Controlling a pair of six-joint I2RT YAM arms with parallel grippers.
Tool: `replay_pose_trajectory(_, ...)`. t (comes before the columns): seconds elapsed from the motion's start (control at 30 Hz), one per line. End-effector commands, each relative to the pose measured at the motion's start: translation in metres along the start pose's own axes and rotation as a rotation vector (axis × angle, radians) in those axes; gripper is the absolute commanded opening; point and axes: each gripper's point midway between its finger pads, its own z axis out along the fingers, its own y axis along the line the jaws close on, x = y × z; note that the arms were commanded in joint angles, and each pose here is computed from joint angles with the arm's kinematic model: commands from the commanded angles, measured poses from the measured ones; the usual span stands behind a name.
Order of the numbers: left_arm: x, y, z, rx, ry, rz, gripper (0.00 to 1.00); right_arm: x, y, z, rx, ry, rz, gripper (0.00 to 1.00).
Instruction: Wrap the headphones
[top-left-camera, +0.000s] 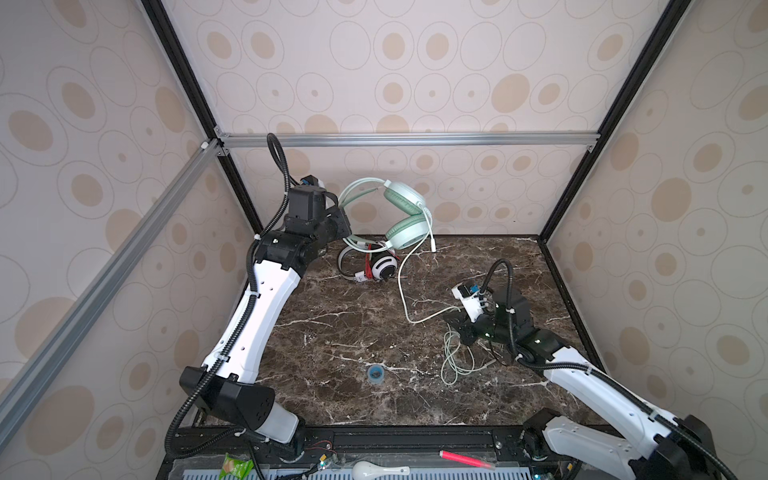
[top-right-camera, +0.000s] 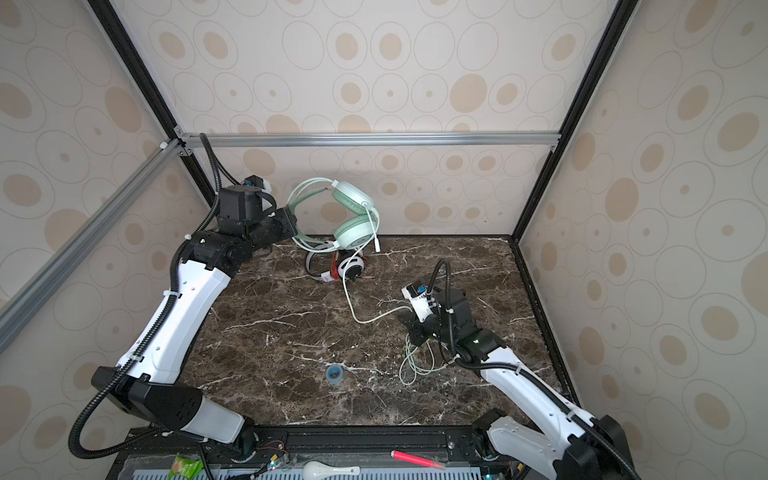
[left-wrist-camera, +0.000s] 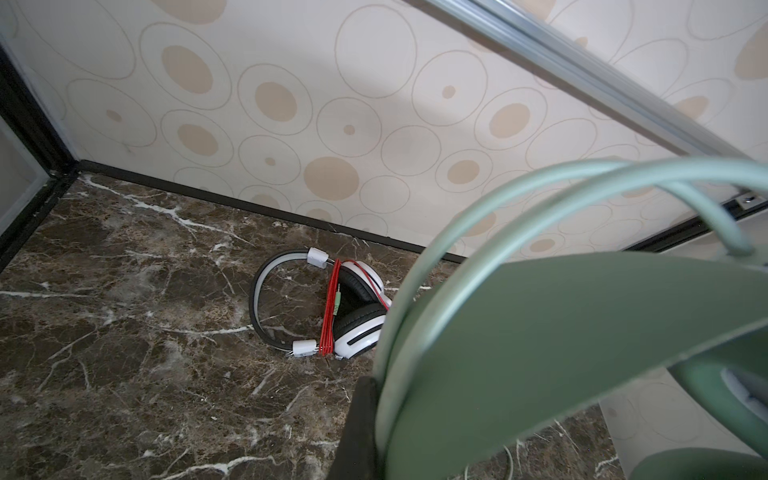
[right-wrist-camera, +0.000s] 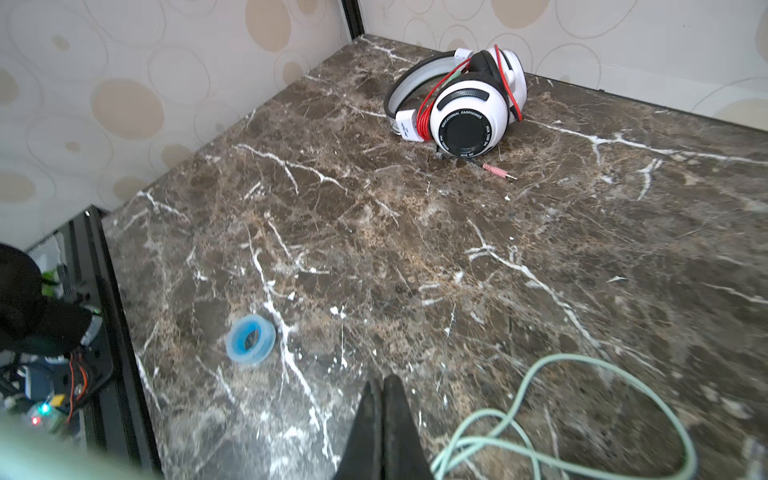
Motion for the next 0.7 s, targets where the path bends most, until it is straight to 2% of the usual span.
replay_pose_trajectory(0.0,-0.039,-0.012,-0.020,0.057,-0.168,-0.003,0.00,0.008,0.010,-0.025,0.050,0.129,-0.099,0.00)
replay_pose_trajectory(0.37,0.012,0.018,0.004,0.002,-0.112,0.206,0.00,-0.085,0.041,-0.055,0.101,0.149,-0.268,0.00)
replay_pose_trajectory(0.67,0.055,0.014,0.006,0.100,-0.026,0.330,0.00,-0.167,0.047,-0.044,0.130,0.151,-0.337,0.00)
